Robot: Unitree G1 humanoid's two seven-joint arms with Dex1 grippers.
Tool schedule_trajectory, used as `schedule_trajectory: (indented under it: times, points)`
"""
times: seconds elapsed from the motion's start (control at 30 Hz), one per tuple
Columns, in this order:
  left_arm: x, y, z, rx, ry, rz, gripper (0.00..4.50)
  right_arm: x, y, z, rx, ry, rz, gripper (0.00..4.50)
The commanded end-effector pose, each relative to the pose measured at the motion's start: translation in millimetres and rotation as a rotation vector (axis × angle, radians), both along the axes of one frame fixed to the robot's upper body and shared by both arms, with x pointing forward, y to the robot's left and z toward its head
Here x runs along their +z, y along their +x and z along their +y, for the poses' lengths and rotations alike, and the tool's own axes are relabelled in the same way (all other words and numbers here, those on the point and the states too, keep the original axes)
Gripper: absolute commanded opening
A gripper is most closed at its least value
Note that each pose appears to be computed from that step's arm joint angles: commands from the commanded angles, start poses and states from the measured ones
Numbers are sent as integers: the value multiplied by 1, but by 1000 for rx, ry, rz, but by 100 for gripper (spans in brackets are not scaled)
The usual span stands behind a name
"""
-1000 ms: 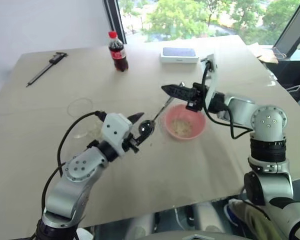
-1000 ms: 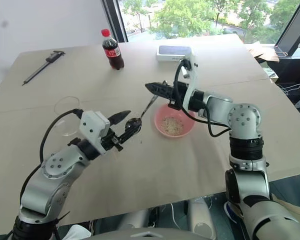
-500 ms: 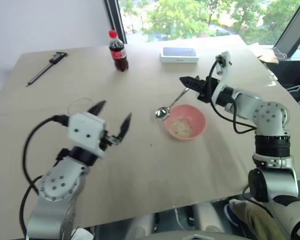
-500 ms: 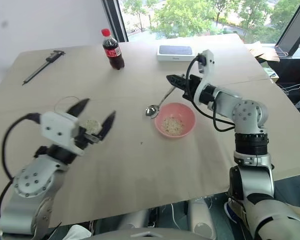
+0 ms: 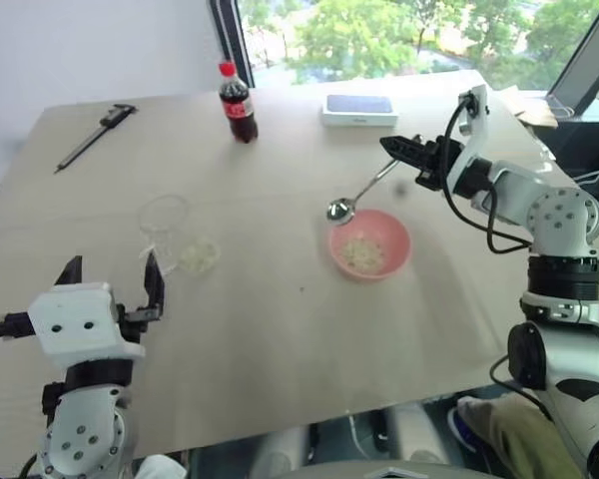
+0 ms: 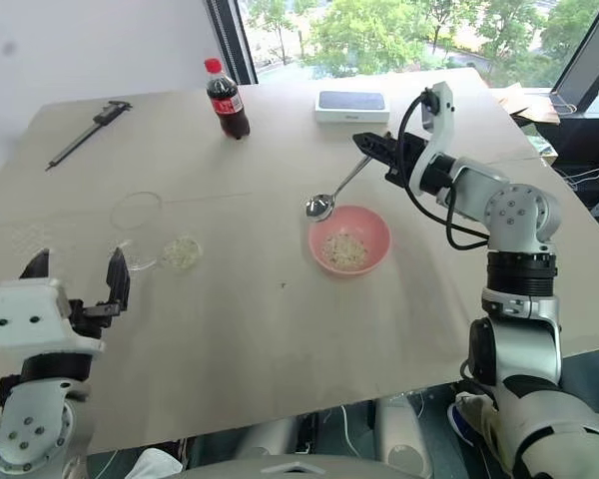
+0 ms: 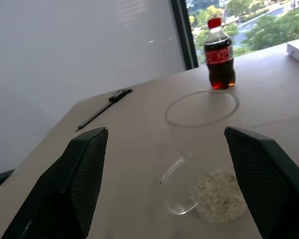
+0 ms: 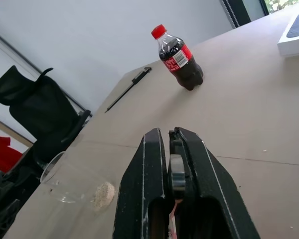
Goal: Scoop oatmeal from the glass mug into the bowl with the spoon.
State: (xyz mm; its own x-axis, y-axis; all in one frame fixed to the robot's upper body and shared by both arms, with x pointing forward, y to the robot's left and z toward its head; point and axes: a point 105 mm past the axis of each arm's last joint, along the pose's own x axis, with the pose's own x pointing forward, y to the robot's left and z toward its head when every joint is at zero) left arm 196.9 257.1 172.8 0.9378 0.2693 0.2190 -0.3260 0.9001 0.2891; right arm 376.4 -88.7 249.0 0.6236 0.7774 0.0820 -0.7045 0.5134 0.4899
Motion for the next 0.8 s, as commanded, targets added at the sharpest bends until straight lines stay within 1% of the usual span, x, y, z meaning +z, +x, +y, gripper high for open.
schedule_trajectory:
  times: [0.03, 0.17, 0.3, 0.43, 0.8]
  points:
    - [-7, 2, 9, 11, 29, 3, 387, 35, -9, -2, 18, 80, -90, 0]
    - [-21, 10, 16, 5, 24, 25, 387, 38, -8, -3, 7, 83, -96, 0]
    - [-27, 16, 20, -3, 29, 30, 387, 40, -8, -5, -1, 83, -99, 0]
    - [-25, 26, 27, -2, 30, 12, 387, 41, -8, -8, -16, 79, -104, 0]
    - [-30, 37, 41, 14, 22, 19, 387, 41, -8, -12, -36, 80, -109, 0]
